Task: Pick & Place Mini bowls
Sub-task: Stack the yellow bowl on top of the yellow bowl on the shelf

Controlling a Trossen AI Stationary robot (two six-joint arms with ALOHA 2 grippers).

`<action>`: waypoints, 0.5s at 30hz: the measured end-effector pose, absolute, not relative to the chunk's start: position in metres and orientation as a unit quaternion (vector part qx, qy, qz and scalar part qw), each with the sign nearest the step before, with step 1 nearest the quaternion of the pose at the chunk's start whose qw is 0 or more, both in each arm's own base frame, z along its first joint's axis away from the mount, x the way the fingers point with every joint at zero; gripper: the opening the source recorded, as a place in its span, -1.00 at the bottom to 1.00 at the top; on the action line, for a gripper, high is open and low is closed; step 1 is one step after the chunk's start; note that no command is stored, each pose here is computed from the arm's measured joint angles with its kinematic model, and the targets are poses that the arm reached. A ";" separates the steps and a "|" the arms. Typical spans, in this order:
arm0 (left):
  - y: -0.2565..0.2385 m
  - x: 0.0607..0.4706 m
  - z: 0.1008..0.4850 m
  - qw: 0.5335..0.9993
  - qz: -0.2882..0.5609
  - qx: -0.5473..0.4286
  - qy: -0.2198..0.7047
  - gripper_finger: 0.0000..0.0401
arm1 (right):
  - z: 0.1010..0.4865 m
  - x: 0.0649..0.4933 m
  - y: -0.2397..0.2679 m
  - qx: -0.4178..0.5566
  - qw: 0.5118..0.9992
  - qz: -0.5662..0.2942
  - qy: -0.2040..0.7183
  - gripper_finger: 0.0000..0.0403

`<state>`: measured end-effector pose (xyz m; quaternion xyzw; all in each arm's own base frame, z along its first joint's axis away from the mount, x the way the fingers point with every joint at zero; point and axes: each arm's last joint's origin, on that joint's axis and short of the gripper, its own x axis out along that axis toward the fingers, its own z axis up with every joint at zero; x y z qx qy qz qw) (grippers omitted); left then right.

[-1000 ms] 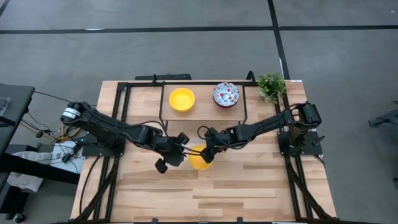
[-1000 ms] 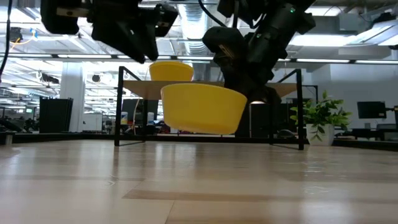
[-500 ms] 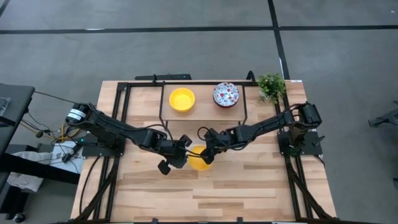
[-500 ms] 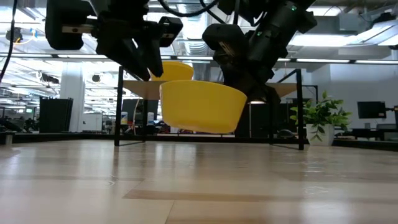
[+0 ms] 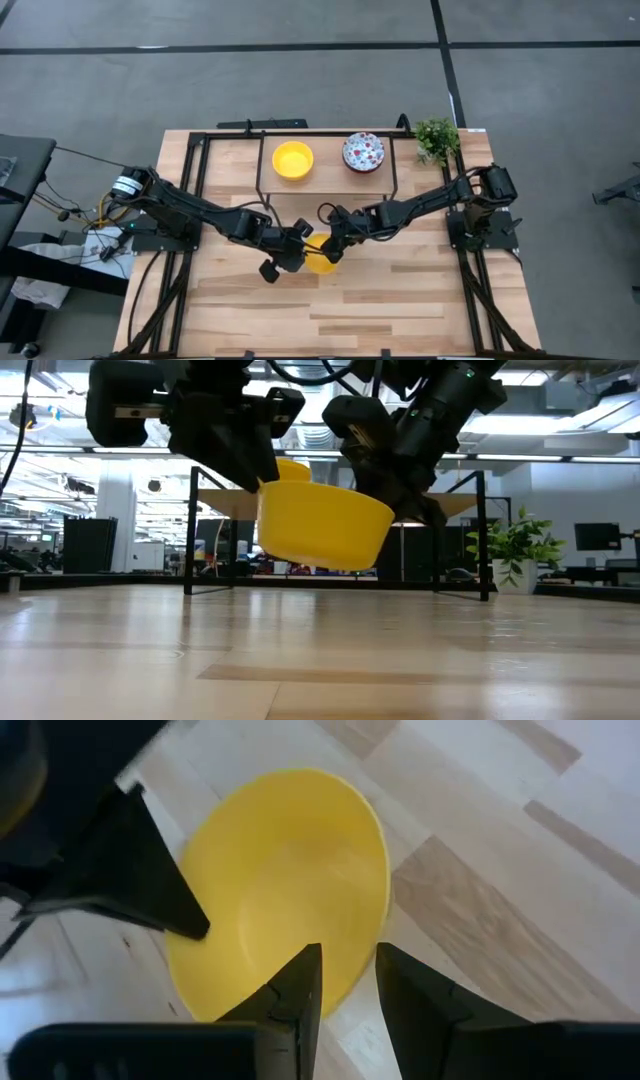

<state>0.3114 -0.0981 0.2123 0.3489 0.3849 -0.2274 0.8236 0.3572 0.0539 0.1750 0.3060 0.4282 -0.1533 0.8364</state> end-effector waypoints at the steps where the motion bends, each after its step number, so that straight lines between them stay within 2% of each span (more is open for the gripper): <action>1: -0.098 0.312 0.213 0.825 -0.229 0.347 0.381 -0.52 | 0.175 0.357 0.054 0.306 0.837 -0.153 0.427 -1.00; 15: -0.099 0.313 0.208 0.821 -0.234 0.345 0.391 -0.52 | 0.175 0.358 0.054 0.302 0.840 -0.147 0.425 -1.00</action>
